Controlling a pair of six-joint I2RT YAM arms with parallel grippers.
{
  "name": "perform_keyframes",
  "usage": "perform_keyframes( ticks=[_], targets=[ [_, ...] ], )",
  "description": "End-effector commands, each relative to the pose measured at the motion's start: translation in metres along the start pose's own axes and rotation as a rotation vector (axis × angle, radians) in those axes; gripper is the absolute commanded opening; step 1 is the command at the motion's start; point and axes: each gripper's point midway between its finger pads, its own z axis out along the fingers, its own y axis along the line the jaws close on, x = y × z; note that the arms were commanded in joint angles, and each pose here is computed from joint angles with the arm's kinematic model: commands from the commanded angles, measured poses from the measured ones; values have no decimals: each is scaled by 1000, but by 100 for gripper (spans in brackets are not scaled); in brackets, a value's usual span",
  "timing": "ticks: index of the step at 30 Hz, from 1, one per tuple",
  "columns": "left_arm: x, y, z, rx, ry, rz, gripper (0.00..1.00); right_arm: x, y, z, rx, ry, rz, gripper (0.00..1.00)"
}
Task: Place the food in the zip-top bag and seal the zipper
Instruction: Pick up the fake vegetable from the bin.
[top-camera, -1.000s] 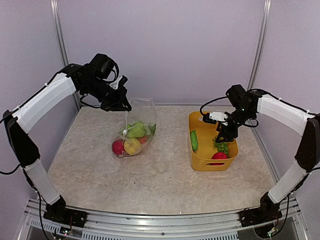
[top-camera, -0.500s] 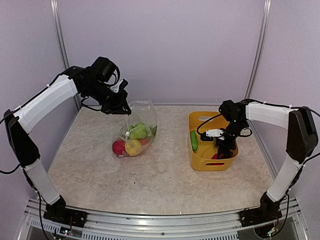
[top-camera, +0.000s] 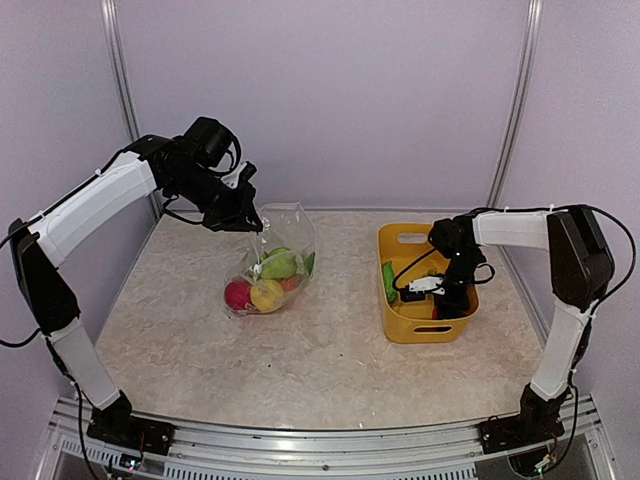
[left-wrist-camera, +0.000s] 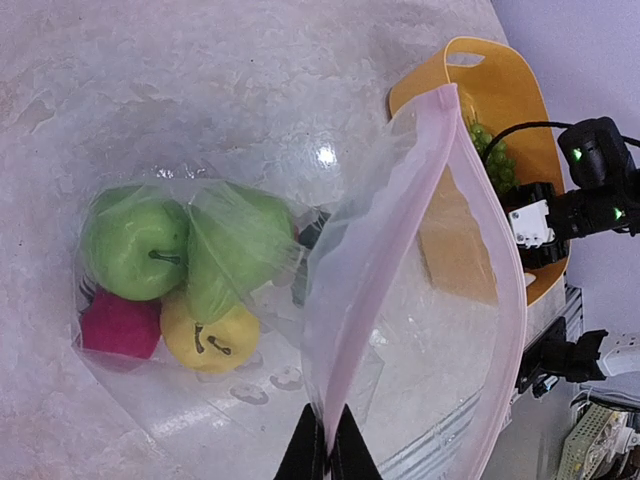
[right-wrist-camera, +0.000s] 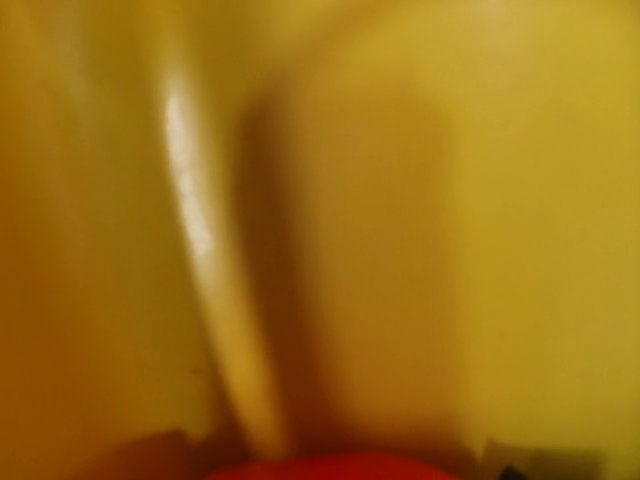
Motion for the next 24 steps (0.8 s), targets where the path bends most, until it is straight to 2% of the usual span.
perform_keyframes(
  ticks=[1, 3, 7, 18, 24],
  targets=[
    [-1, -5, -8, 13, -24, 15, 2, -6, -8, -10, 1, 3, 14, 54],
    [0, -4, -7, 12, -21, 14, 2, -14, -13, -19, 16, -27, 15, 45],
    [0, -3, -6, 11, -21, 13, 2, -32, -23, -50, 76, -110, 8, 39],
    [-2, 0, -5, 6, -27, 11, 2, -102, -21, -152, 138, -443, -21, 39],
    [-5, -1, -6, 10, -42, 10, 2, -166, -2, -213, 195, -657, -115, 39]
  ],
)
